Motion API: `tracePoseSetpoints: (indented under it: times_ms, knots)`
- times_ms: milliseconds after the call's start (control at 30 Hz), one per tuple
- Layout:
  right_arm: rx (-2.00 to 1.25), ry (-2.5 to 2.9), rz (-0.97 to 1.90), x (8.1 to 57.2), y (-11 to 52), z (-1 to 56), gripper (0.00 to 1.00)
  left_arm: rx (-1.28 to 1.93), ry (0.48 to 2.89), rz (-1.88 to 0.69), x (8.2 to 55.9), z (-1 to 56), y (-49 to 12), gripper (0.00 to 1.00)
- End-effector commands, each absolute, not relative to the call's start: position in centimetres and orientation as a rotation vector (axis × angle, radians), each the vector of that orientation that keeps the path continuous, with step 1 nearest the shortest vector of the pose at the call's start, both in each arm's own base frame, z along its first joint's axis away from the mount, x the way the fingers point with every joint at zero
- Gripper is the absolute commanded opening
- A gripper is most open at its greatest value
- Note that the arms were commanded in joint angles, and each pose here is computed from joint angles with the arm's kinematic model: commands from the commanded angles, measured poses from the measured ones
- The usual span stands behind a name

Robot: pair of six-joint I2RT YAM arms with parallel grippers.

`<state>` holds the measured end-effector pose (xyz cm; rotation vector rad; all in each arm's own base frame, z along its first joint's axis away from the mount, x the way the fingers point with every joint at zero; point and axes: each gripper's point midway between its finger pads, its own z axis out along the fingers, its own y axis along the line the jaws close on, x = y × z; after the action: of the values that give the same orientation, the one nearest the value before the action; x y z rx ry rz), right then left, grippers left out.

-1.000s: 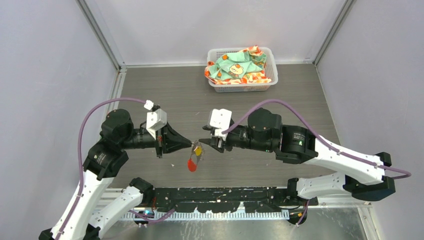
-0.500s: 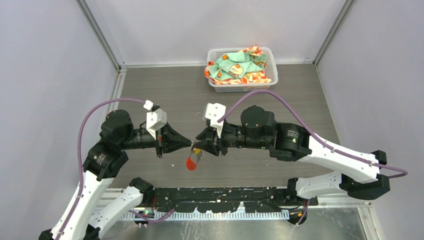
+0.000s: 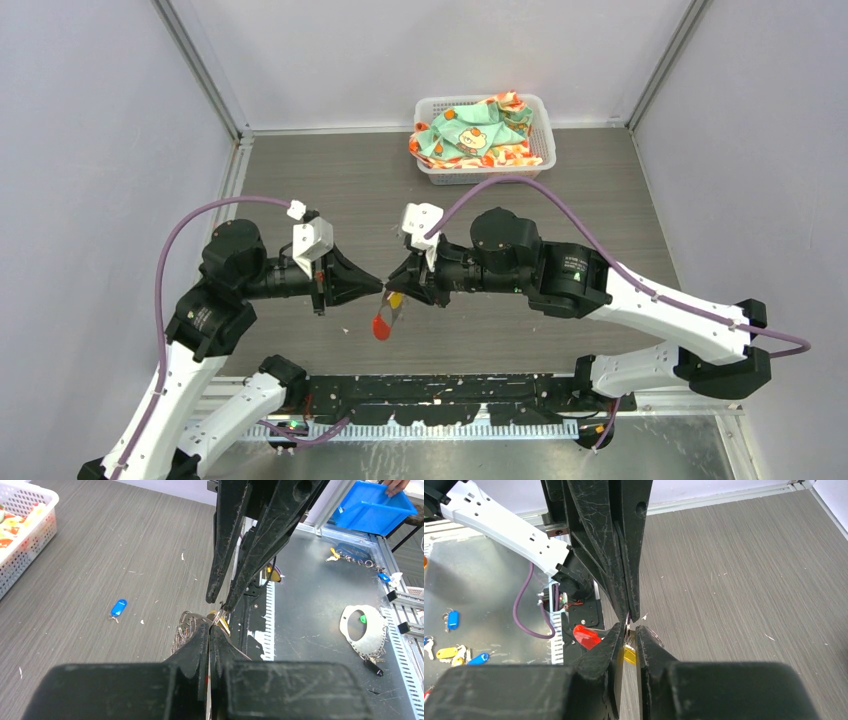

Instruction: Put the keys on the keyring

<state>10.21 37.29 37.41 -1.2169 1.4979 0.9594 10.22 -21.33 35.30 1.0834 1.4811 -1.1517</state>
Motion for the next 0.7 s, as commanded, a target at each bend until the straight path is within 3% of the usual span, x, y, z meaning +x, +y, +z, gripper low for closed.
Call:
tracePoseSetpoints:
  times_ms: [0, 300, 467, 600, 667]
  knots:
    - [-1.176, 1.464, 0.995, 10.4, 37.4, 39.4, 0.19, 1.085, 1.414, -1.130, 10.2, 36.7, -21.3, 0.00]
    - [-1.181, 1.486, 0.991, 10.7, 37.7, 38.9, 0.19, 1.083, 1.411, -1.131, 10.2, 36.8, -21.3, 0.00]
    - [-1.164, 1.481, 0.989, 11.0, 37.5, 39.3, 0.01, 1.094, 1.414, -1.134, 10.1, 36.5, -21.3, 0.00]
    - [-1.158, 1.482, 0.984, 11.1, 37.0, 39.6, 0.01, 1.134, 1.444, -1.125, 10.0, 35.3, -21.2, 0.01]
    - [-1.184, 1.501, 0.968, 11.1, 36.9, 39.1, 0.01, 1.158, 1.461, -1.112, 10.0, 34.7, -21.1, 0.16]
